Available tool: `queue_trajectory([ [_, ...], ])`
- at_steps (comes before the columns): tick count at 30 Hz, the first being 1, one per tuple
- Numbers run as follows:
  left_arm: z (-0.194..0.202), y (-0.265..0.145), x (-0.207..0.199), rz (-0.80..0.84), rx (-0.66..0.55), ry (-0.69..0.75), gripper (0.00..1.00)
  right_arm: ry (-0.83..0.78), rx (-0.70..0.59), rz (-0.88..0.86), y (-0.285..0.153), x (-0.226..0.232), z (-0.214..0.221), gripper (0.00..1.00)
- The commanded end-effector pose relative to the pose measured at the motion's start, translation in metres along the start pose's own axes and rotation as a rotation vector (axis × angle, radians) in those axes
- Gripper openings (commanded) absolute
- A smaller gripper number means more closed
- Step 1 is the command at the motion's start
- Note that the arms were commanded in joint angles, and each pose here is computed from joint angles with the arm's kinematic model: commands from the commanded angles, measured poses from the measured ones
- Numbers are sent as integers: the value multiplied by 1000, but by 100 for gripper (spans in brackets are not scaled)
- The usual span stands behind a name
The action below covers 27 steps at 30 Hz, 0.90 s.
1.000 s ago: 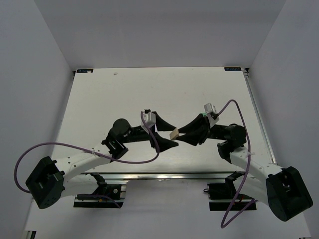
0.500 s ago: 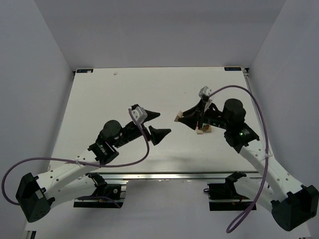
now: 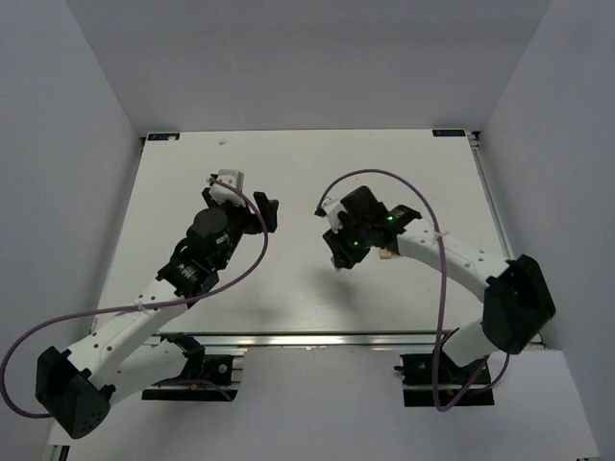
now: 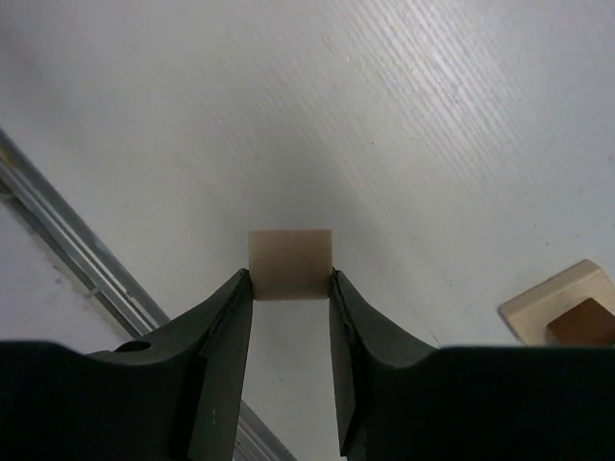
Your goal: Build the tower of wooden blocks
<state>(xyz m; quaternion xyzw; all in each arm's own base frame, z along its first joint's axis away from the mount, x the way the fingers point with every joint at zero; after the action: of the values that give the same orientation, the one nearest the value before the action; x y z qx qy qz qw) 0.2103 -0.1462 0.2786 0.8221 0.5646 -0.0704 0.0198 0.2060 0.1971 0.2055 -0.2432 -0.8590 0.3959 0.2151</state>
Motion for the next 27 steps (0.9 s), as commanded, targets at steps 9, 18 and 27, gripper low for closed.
queue_trajectory([
  [9,-1,42,12,-385,269,-86,98,-30,327,205,53,-16,7,6],
  [18,6,46,26,-434,283,-105,98,-16,233,227,86,-23,6,24],
  [27,14,50,36,-459,305,-118,98,24,127,206,94,-21,21,44],
])
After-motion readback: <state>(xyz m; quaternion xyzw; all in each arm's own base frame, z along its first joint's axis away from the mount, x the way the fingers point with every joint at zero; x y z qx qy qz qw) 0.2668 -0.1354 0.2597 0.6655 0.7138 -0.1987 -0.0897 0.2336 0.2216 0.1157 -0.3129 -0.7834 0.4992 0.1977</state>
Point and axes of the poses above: each gripper's point midway between its finger pads, its own y axis out along the fingers, its own x axis along the line the jaws close on, z = x × y, the point moved 10 cm from there along -y, back along the fingers, and after that the axes turned 3 degrees about y, right-handed, at the moved point
